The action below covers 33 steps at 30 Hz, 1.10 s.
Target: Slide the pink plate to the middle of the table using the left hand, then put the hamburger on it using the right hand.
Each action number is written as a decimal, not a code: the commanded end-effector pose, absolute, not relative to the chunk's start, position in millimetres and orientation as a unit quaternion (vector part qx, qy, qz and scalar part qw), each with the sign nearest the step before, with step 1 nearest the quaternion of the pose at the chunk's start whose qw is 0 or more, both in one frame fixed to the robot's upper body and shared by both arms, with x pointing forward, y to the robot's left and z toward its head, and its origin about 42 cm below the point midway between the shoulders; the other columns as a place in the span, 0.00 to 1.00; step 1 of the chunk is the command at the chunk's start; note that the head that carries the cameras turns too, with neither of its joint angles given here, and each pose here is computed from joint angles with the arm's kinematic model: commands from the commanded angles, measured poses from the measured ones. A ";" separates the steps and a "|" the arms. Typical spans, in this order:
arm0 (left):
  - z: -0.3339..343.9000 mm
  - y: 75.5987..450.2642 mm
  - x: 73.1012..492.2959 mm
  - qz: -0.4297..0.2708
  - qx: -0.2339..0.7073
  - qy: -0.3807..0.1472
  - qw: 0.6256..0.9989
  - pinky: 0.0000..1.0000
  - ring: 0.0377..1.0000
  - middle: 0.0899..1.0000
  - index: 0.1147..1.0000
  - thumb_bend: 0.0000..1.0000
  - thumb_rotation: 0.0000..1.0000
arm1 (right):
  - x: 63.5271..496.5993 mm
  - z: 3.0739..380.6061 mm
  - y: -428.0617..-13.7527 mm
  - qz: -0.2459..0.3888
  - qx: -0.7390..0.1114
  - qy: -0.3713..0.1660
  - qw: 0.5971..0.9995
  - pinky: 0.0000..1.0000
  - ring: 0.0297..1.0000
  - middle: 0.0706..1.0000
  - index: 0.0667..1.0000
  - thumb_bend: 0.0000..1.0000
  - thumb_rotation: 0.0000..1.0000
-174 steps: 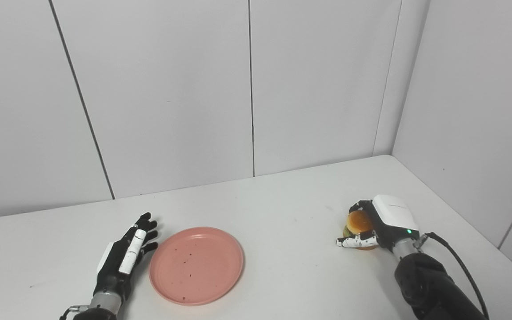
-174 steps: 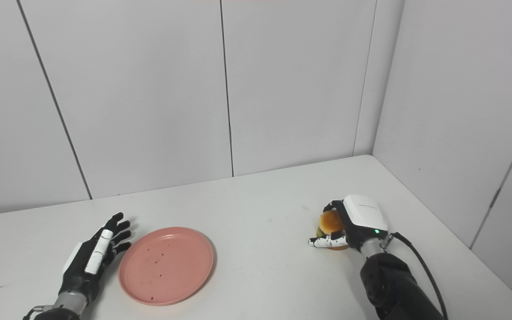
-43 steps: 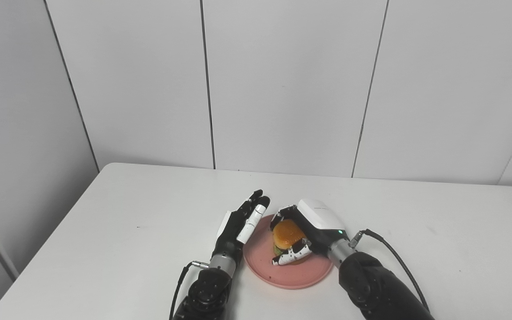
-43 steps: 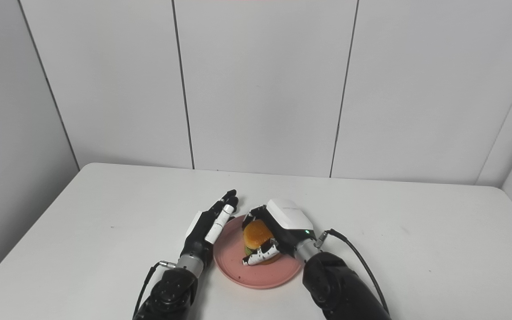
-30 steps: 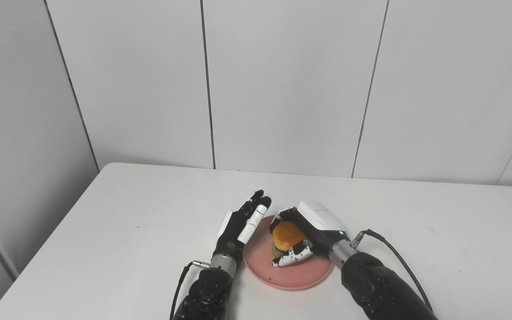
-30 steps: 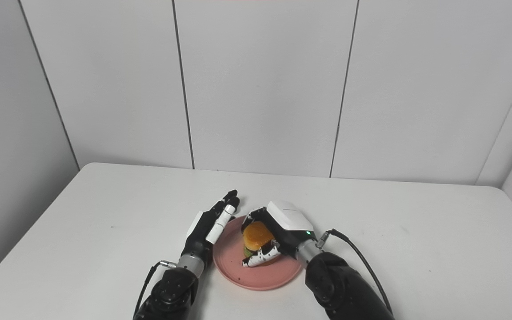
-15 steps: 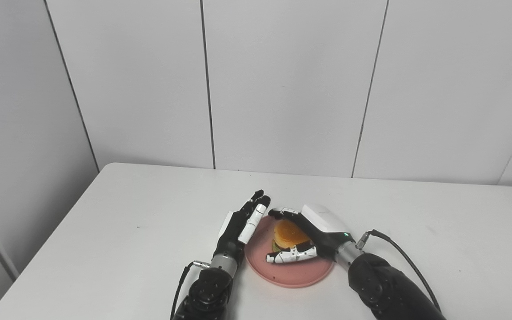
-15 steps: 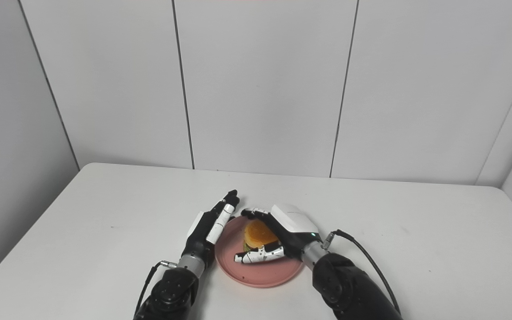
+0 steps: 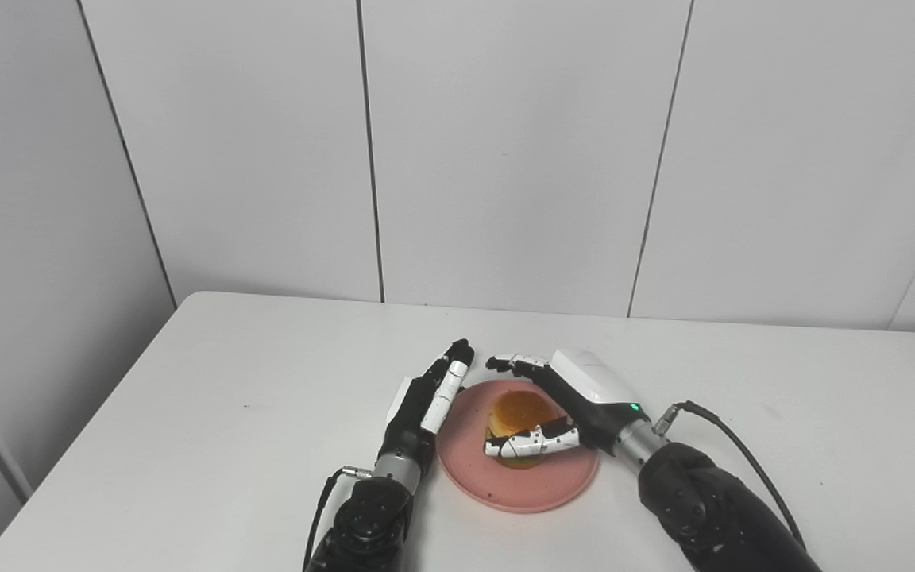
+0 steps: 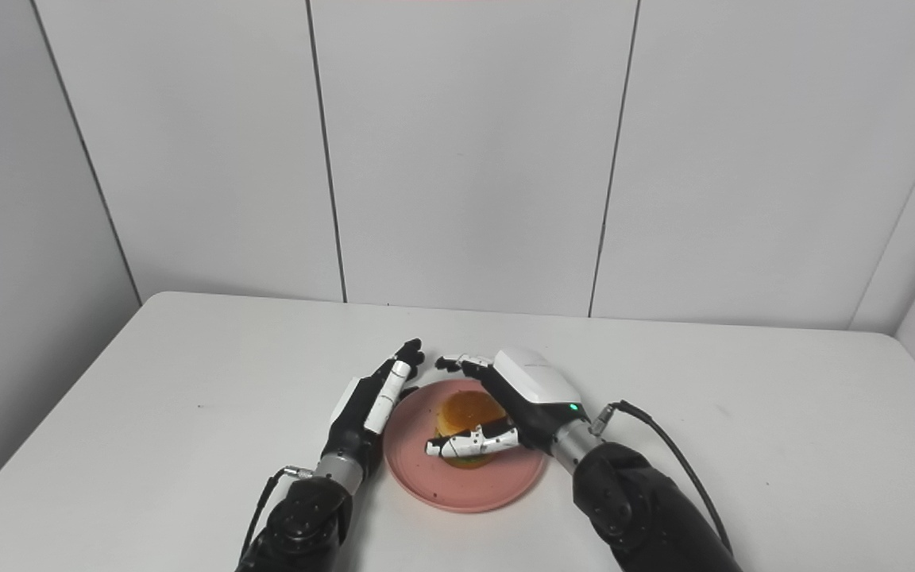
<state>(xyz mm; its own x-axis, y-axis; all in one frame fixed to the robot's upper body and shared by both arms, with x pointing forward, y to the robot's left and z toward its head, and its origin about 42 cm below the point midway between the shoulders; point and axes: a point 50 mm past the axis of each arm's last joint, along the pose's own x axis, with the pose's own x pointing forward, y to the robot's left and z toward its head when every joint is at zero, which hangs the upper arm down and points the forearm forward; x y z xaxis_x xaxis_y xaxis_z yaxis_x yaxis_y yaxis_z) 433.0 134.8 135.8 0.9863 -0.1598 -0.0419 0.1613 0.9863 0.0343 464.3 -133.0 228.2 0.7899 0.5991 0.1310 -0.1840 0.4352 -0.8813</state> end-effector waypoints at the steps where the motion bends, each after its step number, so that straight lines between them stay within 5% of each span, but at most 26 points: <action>1: 145.2 128.1 439.8 -0.092 0.020 0.019 0.995 0.91 0.94 0.96 0.93 0.87 0.94 | 467.5 260.2 -132.3 0.216 -0.460 -0.274 0.816 0.73 0.80 0.81 0.80 0.80 0.78; 11: 146.6 131.4 440.0 -0.084 0.014 0.017 0.996 0.95 0.92 0.90 0.85 0.87 0.91 | 472.4 264.6 -163.3 0.137 -0.365 -0.284 0.876 0.65 0.76 0.82 0.80 0.83 0.88; 16: 148.4 135.0 441.9 -0.076 0.014 0.018 0.997 0.93 0.93 0.90 0.85 0.87 0.92 | 480.4 250.9 -177.5 0.091 -0.275 -0.260 0.921 0.80 0.83 0.83 0.80 0.79 0.86; 25: 153.2 143.5 445.2 -0.041 0.010 -0.014 0.999 0.93 0.94 0.92 0.86 0.88 0.90 | 487.0 209.1 -184.9 0.039 -0.121 -0.194 0.973 0.75 0.80 0.82 0.83 0.80 0.91; 33: 146.7 145.6 446.4 0.015 0.031 -0.053 0.998 1.00 0.99 0.96 0.89 0.87 0.96 | 485.9 183.6 -182.1 0.003 0.031 -0.125 0.992 0.86 0.87 0.87 0.89 0.85 0.96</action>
<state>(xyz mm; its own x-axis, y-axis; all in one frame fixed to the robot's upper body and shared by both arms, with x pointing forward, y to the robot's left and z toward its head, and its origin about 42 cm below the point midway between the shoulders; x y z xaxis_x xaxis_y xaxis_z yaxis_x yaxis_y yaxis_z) 434.8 145.5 127.2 0.9995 -0.0094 0.0294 0.0080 0.9989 0.0462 477.9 -190.3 165.6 0.9785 -0.0021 0.2064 -0.0018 0.9998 0.0191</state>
